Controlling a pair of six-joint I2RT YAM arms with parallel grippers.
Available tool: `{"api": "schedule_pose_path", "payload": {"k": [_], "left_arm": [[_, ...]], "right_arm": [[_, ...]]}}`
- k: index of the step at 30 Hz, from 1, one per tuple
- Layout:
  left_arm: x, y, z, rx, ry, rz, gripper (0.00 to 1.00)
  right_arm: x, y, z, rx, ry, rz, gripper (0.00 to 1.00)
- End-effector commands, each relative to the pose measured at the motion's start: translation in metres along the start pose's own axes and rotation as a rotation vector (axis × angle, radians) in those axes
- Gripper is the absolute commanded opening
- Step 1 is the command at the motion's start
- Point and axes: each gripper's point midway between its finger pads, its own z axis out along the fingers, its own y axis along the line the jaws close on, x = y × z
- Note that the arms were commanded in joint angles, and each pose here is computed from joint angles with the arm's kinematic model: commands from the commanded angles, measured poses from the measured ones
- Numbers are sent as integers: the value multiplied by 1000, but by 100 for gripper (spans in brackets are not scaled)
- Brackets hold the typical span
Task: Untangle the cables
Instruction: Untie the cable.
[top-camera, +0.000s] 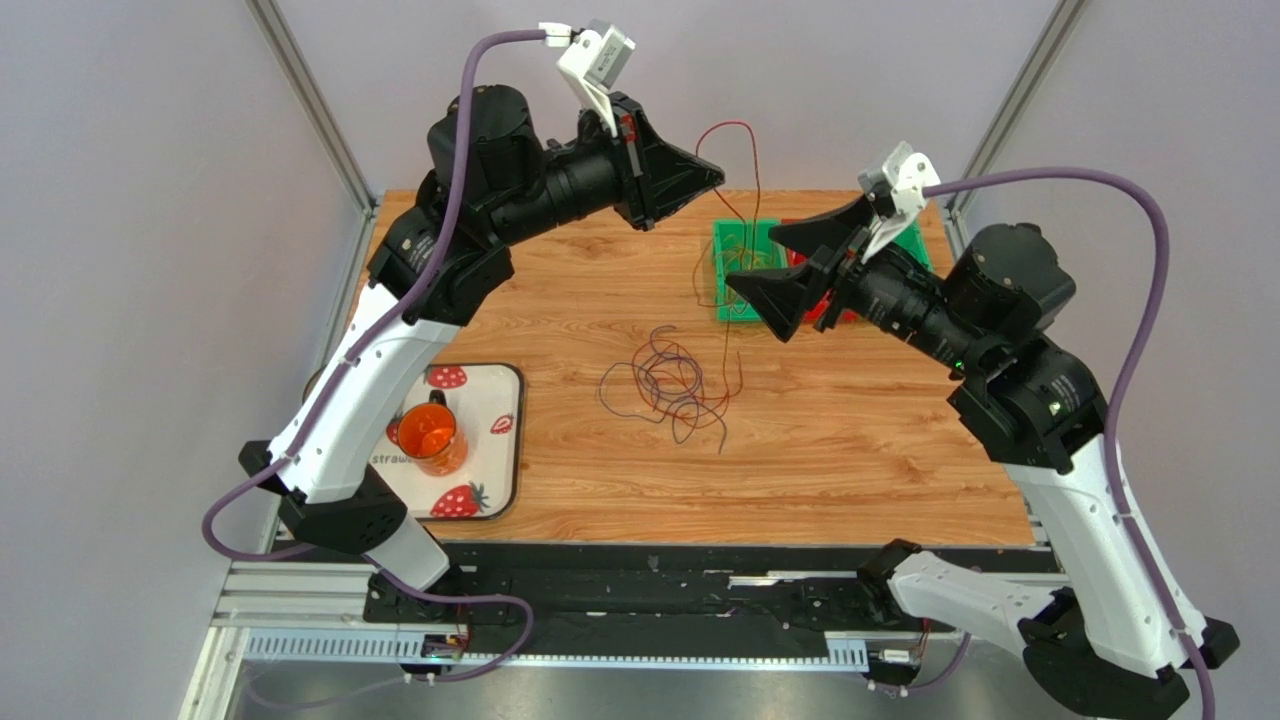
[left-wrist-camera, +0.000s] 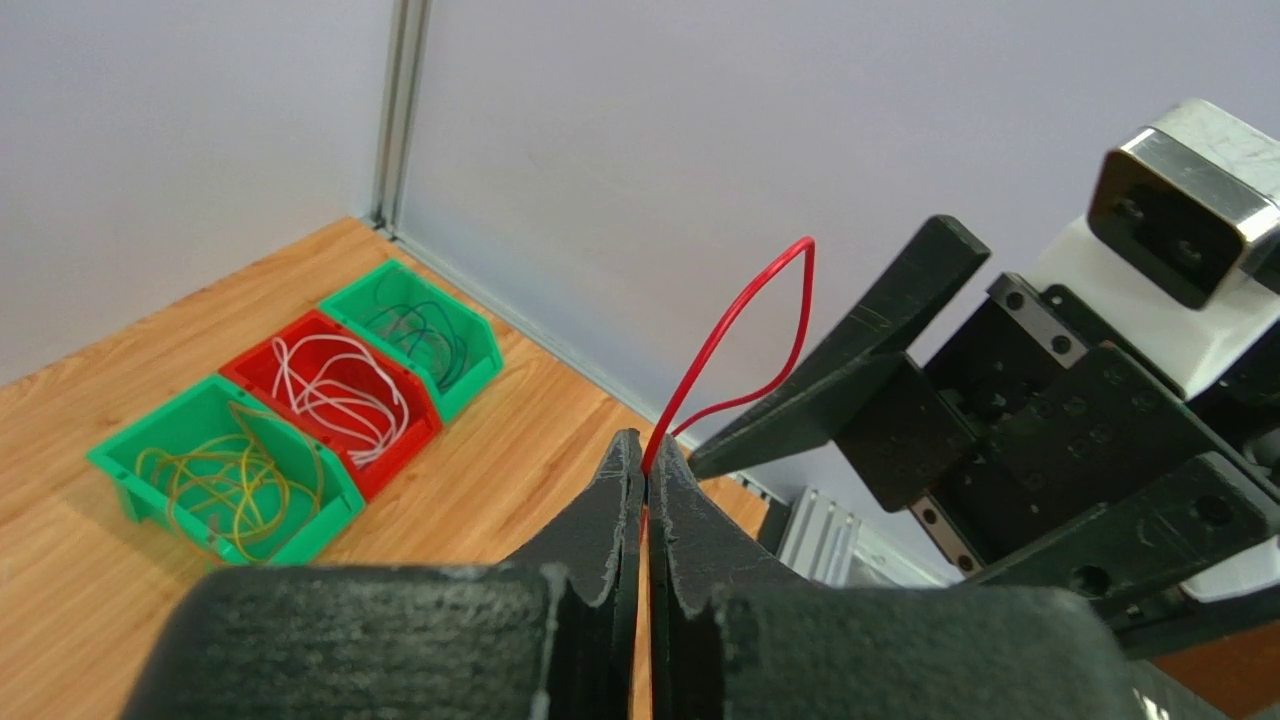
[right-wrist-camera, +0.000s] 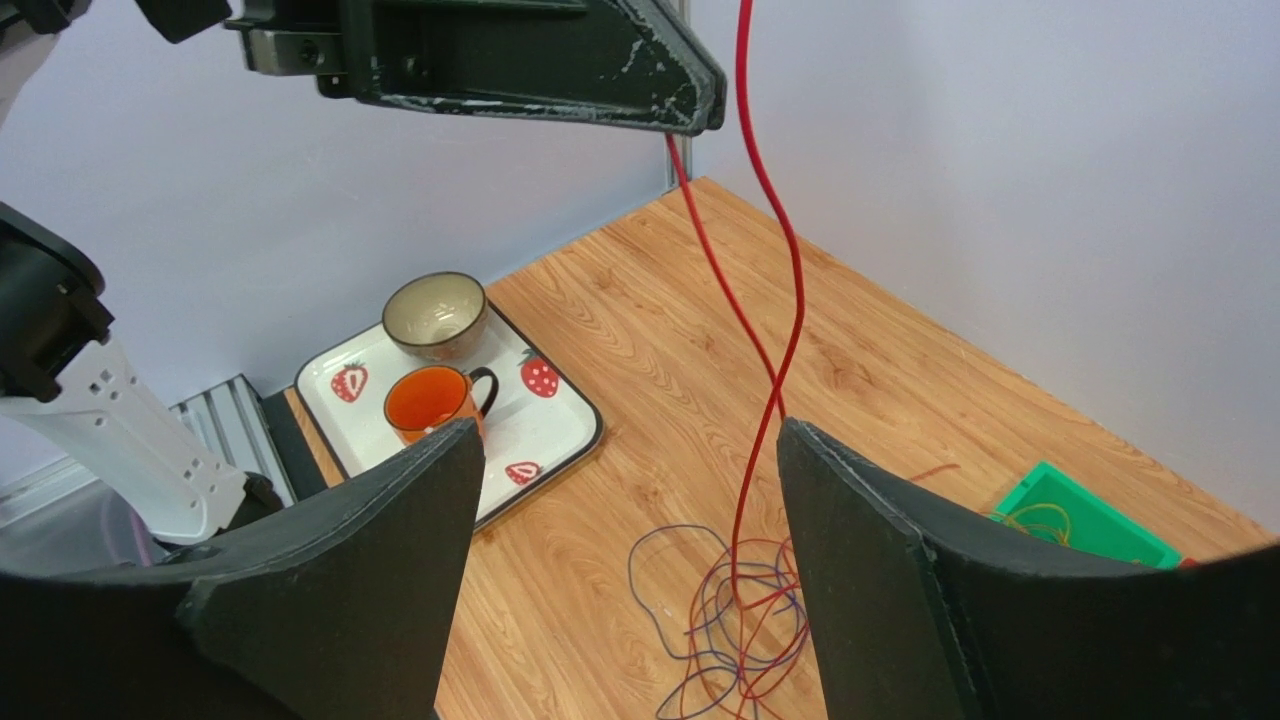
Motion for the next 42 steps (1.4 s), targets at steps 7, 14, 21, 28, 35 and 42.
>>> {"api": "schedule_pose_path", "payload": {"k": [7,14,21,28,35,42], "left_arm": [[-12,-29,-16,103,-18,-30,0],[-13,-33,-18,125,-16,-44,0],[-11,-33,-19,126,-11,-43,0],[-6,-26,-17,96,3,-50,0],[14,9,-44,-97,40,-45,74],[81,62,-99,-296,128,-89,77]], "right_arm": [[-27,-17,18,36,-46,-156,75],[-25,-23,29,47,-40,-168,59],[-25,-23,29,49,-47,-161,23],[-24,-25,27,69,-60,-143,0],[-43,-55,26,240,-91,-161,0],[-80,-81,23,397,-158,-166,0]]}}
